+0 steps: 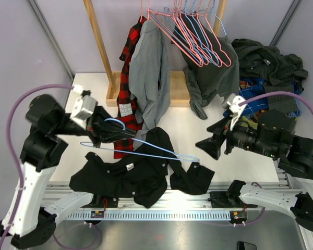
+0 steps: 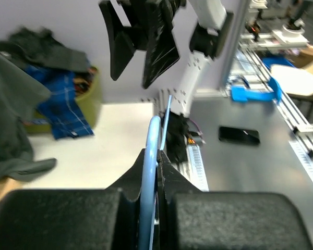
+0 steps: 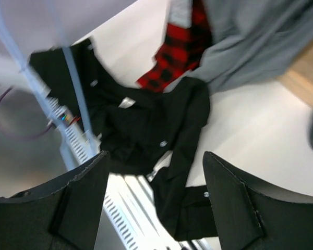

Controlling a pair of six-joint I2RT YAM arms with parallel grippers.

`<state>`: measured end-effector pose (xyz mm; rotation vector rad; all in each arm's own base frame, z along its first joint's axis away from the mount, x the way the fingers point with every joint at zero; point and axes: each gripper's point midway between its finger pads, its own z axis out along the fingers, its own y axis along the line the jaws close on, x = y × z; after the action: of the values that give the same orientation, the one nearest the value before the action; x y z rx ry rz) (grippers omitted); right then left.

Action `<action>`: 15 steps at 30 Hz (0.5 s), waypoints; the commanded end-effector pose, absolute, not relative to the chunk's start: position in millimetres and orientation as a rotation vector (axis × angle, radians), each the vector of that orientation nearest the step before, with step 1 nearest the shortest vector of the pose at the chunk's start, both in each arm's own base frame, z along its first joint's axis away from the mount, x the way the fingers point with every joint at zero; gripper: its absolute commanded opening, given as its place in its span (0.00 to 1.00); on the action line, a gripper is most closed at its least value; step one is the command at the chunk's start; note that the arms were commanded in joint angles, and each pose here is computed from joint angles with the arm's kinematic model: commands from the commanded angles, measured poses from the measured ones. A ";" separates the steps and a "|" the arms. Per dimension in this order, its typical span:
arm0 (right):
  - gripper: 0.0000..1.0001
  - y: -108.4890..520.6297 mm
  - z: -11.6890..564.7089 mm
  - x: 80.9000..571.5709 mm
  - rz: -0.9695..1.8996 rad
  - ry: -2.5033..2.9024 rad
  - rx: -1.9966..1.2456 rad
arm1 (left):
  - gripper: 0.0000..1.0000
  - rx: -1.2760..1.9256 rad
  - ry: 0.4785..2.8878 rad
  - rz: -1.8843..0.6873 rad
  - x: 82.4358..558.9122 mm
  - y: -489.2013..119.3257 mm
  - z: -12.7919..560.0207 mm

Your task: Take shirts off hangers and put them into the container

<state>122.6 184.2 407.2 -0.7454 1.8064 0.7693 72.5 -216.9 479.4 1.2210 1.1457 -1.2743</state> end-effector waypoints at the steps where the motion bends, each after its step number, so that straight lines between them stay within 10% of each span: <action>1: 0.78 208.1 399.9 80.8 0.978 1.782 -1.031 | 0.00 1.354 1.130 -1.382 65.2 -220.5 468.8; 15: 0.78 229.5 343.0 56.7 1.120 1.979 -1.262 | 0.00 1.345 1.144 -1.486 100.1 -234.6 475.9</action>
<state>62.4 228.1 356.8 -1.2003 1.9346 1.1006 112.4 -238.3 454.7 1.2849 1.2558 -1.4680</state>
